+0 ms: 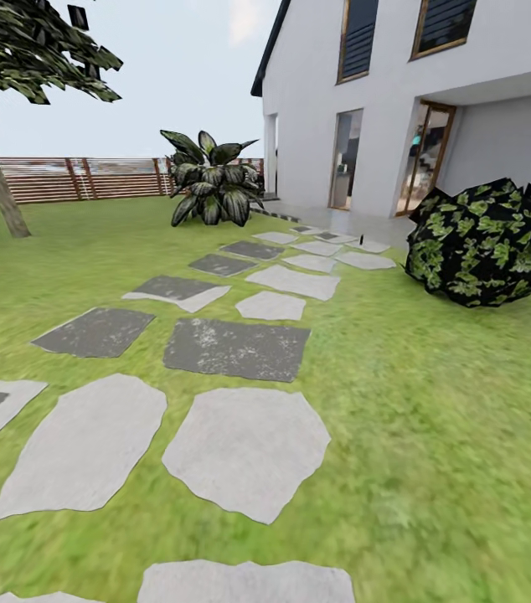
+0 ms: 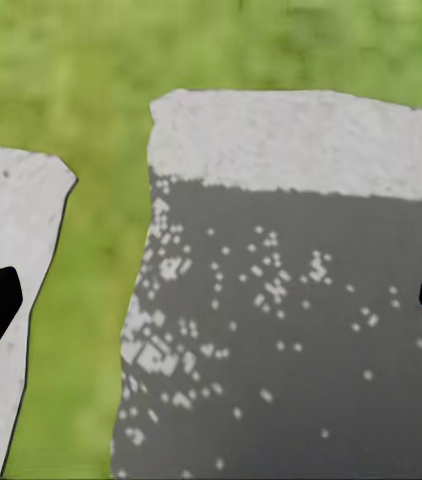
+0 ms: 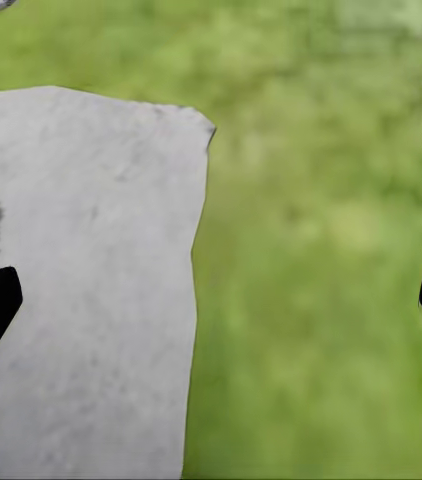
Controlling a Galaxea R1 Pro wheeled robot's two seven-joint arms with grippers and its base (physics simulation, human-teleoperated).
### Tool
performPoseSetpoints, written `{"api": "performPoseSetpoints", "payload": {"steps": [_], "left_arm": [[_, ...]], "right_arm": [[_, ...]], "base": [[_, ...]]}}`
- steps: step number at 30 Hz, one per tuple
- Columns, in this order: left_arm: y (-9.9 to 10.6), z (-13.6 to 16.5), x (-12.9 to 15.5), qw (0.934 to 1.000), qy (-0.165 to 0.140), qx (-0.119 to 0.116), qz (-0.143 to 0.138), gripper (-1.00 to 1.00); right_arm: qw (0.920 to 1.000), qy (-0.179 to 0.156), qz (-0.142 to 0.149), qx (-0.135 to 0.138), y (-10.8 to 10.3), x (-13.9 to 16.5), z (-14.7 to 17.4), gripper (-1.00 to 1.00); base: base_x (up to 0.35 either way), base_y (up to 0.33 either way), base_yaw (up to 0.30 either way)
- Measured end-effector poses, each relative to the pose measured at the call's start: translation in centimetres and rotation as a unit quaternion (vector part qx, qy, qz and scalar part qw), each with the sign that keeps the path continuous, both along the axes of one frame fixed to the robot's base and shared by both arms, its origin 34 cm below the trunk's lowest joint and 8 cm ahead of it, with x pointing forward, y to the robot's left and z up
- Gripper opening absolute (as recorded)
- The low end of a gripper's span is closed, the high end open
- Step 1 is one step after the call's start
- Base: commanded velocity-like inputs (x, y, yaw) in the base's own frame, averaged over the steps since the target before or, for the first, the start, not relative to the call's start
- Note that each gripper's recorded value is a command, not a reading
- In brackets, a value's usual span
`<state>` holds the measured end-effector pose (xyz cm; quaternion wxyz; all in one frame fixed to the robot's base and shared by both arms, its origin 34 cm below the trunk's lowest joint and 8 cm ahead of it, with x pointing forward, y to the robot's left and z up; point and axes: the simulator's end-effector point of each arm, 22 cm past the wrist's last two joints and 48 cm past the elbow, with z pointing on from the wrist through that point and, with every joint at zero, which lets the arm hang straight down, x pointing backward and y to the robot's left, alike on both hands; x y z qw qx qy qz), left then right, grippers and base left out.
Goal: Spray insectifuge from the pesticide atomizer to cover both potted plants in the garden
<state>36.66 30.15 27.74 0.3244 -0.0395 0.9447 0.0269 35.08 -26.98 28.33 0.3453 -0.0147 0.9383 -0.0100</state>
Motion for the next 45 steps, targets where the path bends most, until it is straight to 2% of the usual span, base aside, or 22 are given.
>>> {"api": "performPoseSetpoints", "payload": {"steps": [19, 45], "left_arm": [[0.0, 0.01, 0.02, 1.0, 0.0, 0.0, 0.0, 1.0], [-0.01, 0.02, 0.03, 1.0, -0.001, 0.0, 0.0, 1.0]], "right_arm": [[1.0, 0.001, 0.0, 0.001, 0.09, -0.06, -0.04, 1.0], [1.0, 0.001, 0.0, 0.001, 0.1, -0.07, -0.05, 1.0]], "base": [[0.339, -0.079, 0.0], [0.339, -0.005, 0.0]]}}
